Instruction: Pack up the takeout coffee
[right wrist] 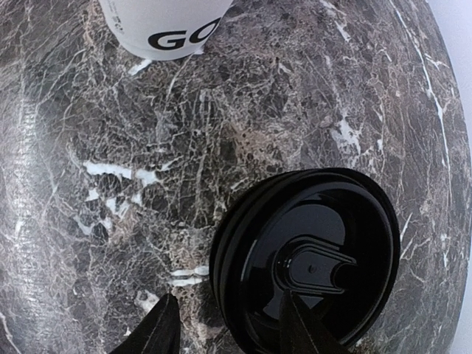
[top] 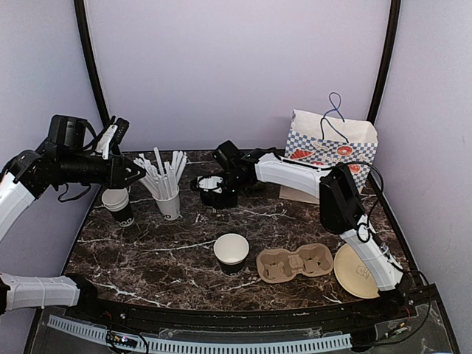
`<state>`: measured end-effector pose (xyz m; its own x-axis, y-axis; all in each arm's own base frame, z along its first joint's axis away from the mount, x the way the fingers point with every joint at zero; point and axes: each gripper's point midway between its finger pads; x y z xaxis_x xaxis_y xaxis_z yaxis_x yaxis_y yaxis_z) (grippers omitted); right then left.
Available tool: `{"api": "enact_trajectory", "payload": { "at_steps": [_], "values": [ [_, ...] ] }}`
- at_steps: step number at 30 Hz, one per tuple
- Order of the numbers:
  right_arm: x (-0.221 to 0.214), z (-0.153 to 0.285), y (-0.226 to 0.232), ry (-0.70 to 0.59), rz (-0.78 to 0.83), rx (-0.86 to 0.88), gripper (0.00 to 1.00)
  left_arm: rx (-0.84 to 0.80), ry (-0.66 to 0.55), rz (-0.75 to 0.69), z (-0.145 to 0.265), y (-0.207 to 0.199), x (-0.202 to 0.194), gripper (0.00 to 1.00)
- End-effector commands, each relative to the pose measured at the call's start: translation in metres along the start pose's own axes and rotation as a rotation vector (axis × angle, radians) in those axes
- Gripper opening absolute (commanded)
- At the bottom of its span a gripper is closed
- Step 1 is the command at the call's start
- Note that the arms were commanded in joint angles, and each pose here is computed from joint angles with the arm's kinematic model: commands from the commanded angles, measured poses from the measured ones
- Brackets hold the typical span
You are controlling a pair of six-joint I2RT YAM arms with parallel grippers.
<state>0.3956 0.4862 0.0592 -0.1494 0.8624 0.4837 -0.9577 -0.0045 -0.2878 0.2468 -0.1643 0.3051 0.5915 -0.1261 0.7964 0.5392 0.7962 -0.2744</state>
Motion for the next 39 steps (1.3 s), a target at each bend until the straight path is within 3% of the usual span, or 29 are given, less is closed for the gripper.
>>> {"api": "enact_trajectory", "payload": {
  "at_steps": [1,39],
  "values": [
    [0.007,0.012,0.005,-0.009,0.006,0.023,0.43,-0.027,-0.019,0.0,0.004,-0.006,-0.001,0.39],
    [0.022,0.036,-0.006,-0.043,-0.058,-0.041,0.05,-0.046,-0.011,0.028,0.004,-0.009,-0.004,0.4]
  ]
}}
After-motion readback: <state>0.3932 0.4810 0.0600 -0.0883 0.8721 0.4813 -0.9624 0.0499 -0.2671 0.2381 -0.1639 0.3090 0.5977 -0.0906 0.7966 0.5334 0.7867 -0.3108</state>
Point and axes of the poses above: each gripper's point midway between its finger pads, its own z axis back along the fingers, its own y axis along the line the jaws close on, x = y × z
